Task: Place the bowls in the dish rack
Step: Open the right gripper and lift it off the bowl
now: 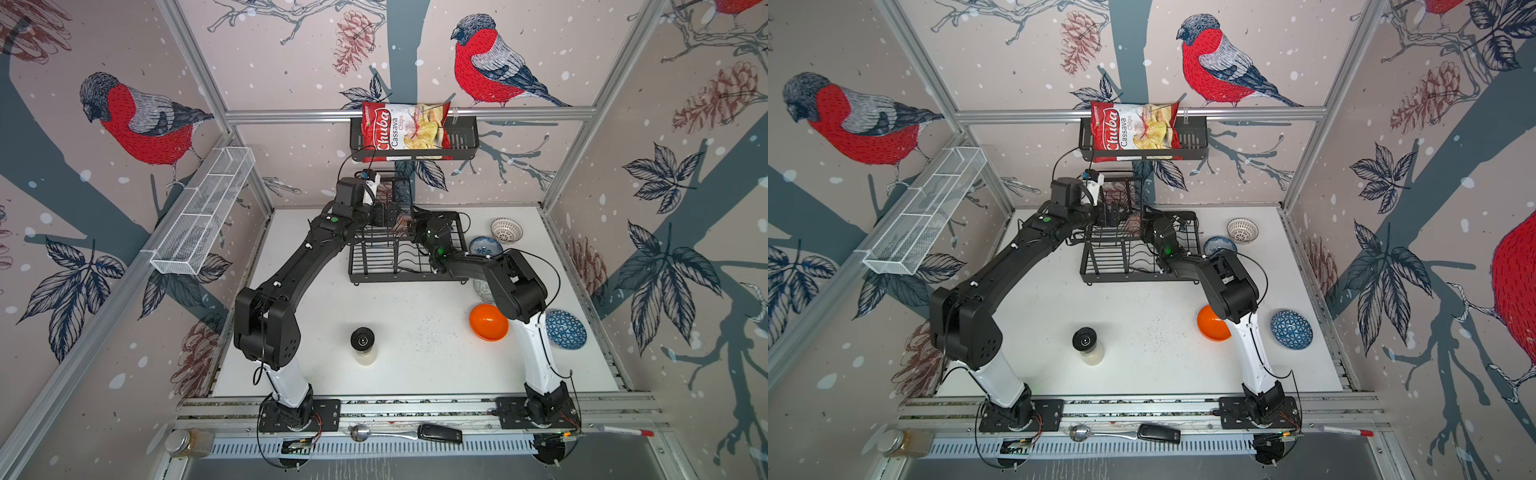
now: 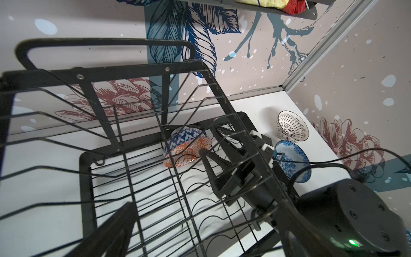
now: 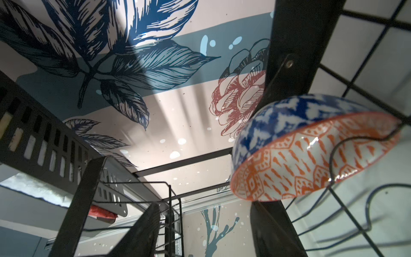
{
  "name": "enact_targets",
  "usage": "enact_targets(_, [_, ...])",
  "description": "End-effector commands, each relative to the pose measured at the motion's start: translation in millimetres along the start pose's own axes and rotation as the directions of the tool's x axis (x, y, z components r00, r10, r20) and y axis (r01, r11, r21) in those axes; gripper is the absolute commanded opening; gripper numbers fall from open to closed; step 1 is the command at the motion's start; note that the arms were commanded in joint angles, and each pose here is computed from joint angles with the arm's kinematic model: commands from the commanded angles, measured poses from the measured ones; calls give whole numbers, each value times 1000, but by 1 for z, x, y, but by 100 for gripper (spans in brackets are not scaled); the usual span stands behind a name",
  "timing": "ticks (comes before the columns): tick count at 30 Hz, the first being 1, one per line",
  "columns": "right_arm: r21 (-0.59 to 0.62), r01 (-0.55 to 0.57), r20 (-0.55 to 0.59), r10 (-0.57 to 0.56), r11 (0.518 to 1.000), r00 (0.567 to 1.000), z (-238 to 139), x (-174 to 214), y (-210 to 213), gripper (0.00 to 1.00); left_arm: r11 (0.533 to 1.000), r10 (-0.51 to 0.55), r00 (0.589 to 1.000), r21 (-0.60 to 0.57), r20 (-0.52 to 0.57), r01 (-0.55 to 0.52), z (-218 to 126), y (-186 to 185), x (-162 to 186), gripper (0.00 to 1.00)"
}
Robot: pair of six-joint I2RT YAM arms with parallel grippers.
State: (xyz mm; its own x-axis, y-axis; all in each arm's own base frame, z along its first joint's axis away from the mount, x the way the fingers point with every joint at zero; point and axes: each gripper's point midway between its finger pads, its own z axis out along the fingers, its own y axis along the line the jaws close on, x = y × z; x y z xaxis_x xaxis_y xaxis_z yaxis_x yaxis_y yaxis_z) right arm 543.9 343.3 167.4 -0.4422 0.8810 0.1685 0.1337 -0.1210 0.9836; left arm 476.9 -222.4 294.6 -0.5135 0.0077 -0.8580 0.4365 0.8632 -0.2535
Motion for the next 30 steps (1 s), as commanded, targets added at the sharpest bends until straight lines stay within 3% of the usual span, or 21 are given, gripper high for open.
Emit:
enact_targets(1, [11,40,-18,-40,999,999,-7,4,7,78,999,29,998,-20,50,-28,-12,2,-17,98])
enact_targets(7, [52,71,-52,-68,996,996,-19,5,9,100,997,58,993,-59,107,-52,-34,2,-37,98])
enact_targets(14, [103,193,-97,-183,976,978,-44,-6,28,100,998,37,993,-48,116,-31,-44,-4,-47,98])
enact_targets(21, [166,300,-115,-284,940,952,-81,-35,39,100,998,54,997,-16,53,-53,-52,-30,-28,98])
enact_targets(26, [186,472,-244,-425,862,872,-92,-44,42,100,998,55,998,12,44,-56,-68,-59,-15,98])
enact_targets(30, [244,644,-275,-585,725,763,-114,-61,43,100,998,54,998,29,41,-55,-79,-83,-6,98])
